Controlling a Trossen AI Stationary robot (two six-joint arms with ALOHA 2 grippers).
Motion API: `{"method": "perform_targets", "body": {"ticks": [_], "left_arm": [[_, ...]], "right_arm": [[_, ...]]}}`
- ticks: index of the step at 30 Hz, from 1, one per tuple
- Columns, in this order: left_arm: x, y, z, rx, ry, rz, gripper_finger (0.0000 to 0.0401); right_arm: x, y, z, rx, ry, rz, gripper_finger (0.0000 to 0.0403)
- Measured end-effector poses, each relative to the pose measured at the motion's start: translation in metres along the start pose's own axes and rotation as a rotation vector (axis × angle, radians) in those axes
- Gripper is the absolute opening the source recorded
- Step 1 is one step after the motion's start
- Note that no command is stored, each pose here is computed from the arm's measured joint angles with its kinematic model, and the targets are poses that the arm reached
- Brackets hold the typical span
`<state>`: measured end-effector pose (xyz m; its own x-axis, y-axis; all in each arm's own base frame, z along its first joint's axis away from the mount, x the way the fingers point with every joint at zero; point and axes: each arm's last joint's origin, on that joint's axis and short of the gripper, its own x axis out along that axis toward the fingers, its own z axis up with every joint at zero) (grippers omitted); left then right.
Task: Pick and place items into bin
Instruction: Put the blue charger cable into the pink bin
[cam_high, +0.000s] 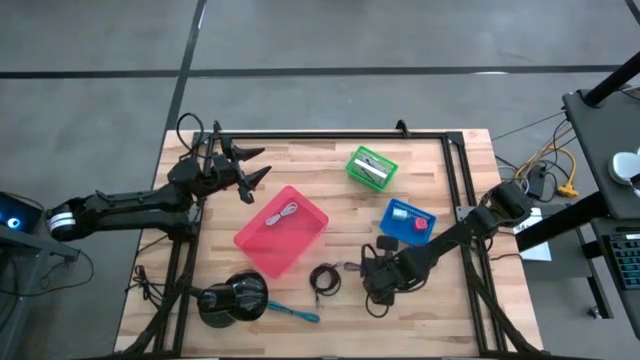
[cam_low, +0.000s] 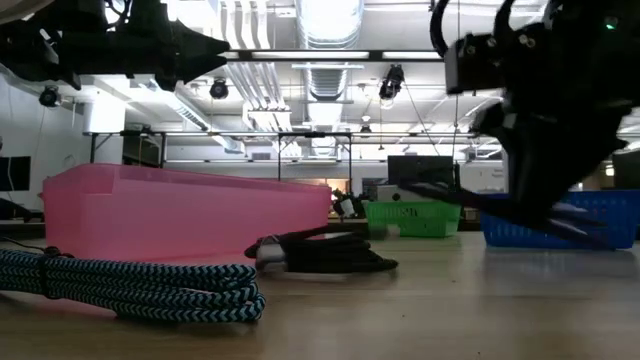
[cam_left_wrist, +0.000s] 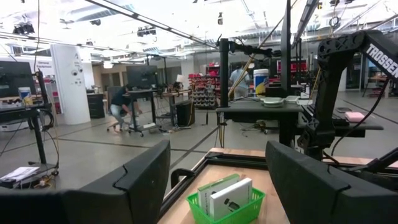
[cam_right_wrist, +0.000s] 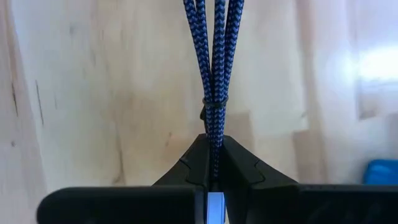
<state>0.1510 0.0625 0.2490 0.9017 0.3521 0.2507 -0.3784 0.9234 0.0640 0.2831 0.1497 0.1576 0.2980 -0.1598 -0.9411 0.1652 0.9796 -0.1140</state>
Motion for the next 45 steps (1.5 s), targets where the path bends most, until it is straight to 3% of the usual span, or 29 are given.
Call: {"method": "perform_targets", "body": {"ticks": [8, 15, 18, 25, 30, 33, 39, 45], "left_arm": [[0.000, 0.000, -0.001, -0.001, 0.006, -0.003, 0.0247], [0.001, -0.001, -0.006, -0.003, 0.038, -0.031, 0.0247], [0.002, -0.001, -0.007, -0.003, 0.044, -0.033, 0.0247], [0.003, -0.001, -0.009, -0.003, 0.058, -0.039, 0.0247], [0.004, -0.002, -0.009, -0.004, 0.056, -0.065, 0.0247], [0.003, -0.005, -0.009, -0.007, 0.050, -0.146, 0.0247], [0.003, -0.011, -0.009, -0.013, 0.033, -0.368, 0.0247], [0.009, -0.012, -0.007, -0.010, 0.013, -0.400, 0.0247]], "right_arm": [[-0.018, -0.003, 0.010, -0.057, -0.157, -0.016, 0.0012], [-0.020, 0.000, 0.038, -0.292, -0.535, -0.024, 0.0013], [-0.014, -0.009, 0.047, -0.339, -0.628, 0.005, 0.0013], [0.010, -0.049, 0.057, -0.330, -0.737, 0.129, 0.0013], [0.019, -0.082, 0.063, -0.324, -0.908, 0.165, 0.0013], [0.021, -0.102, 0.068, -0.301, -0.957, 0.142, 0.0013], [0.016, -0.129, 0.081, -0.269, -1.060, 0.215, 0.0013], [0.004, -0.143, 0.097, -0.258, -1.145, 0.172, 0.0013]]}}
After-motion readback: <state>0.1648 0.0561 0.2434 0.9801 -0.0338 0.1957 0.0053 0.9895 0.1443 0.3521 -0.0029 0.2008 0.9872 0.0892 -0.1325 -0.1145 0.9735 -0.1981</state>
